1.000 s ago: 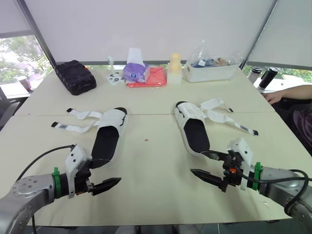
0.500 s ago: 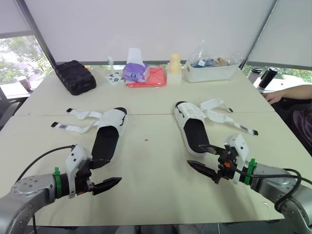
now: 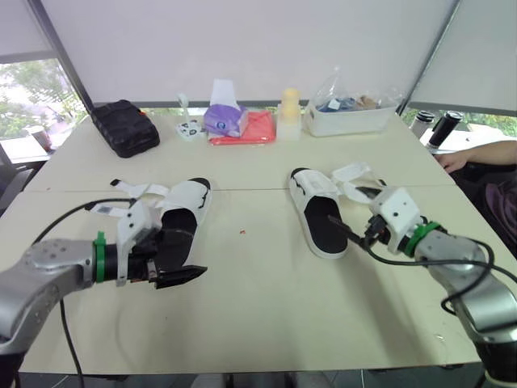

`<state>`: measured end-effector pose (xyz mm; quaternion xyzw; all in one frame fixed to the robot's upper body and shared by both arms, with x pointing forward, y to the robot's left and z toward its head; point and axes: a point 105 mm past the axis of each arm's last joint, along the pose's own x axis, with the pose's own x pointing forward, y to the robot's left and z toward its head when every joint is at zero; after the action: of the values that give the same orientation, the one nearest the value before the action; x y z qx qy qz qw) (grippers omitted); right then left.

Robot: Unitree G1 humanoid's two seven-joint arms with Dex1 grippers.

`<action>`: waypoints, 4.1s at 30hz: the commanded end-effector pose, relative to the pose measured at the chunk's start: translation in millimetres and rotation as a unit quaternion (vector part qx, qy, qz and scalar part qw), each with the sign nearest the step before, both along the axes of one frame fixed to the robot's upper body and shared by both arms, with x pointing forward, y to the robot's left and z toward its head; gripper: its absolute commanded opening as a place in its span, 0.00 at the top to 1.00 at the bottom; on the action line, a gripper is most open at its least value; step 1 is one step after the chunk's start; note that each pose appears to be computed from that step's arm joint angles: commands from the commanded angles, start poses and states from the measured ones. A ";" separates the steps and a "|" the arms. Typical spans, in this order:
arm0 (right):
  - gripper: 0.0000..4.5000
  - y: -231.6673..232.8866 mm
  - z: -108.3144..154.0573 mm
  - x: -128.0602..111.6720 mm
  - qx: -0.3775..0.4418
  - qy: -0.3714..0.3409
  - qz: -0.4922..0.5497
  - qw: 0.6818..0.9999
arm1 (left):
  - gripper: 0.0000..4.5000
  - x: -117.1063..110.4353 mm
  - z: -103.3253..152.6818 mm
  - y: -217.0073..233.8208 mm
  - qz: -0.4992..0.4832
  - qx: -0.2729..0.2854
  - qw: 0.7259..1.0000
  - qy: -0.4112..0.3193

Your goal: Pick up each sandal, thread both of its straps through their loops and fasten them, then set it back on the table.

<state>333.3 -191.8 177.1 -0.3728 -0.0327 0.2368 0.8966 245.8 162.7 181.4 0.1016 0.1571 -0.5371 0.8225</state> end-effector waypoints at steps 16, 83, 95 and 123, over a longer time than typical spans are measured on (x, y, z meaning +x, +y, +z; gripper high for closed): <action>0.01 26.4 -4.9 89.0 -0.206 -0.154 -0.020 0.966 | 0.01 13.9 15.0 -1.3 0.012 -0.053 0.998 0.006; 0.99 145.4 -38.8 -8.0 -0.355 -0.393 0.561 0.636 | 0.00 19.6 -28.6 -14.7 0.015 -0.062 0.997 0.046; 0.31 135.5 -42.5 1.7 -0.330 -0.378 0.545 0.671 | 0.00 22.4 -33.8 -13.1 0.034 -0.051 0.998 0.032; 0.00 23.9 8.2 35.2 -0.172 -0.155 0.236 0.944 | 0.99 74.2 -68.9 -17.4 -0.112 0.072 0.988 -0.081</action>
<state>364.3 -170.5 155.9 -0.5609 -0.2045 0.3941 0.6988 318.3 147.6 108.8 0.2046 0.1270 -0.6015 0.7617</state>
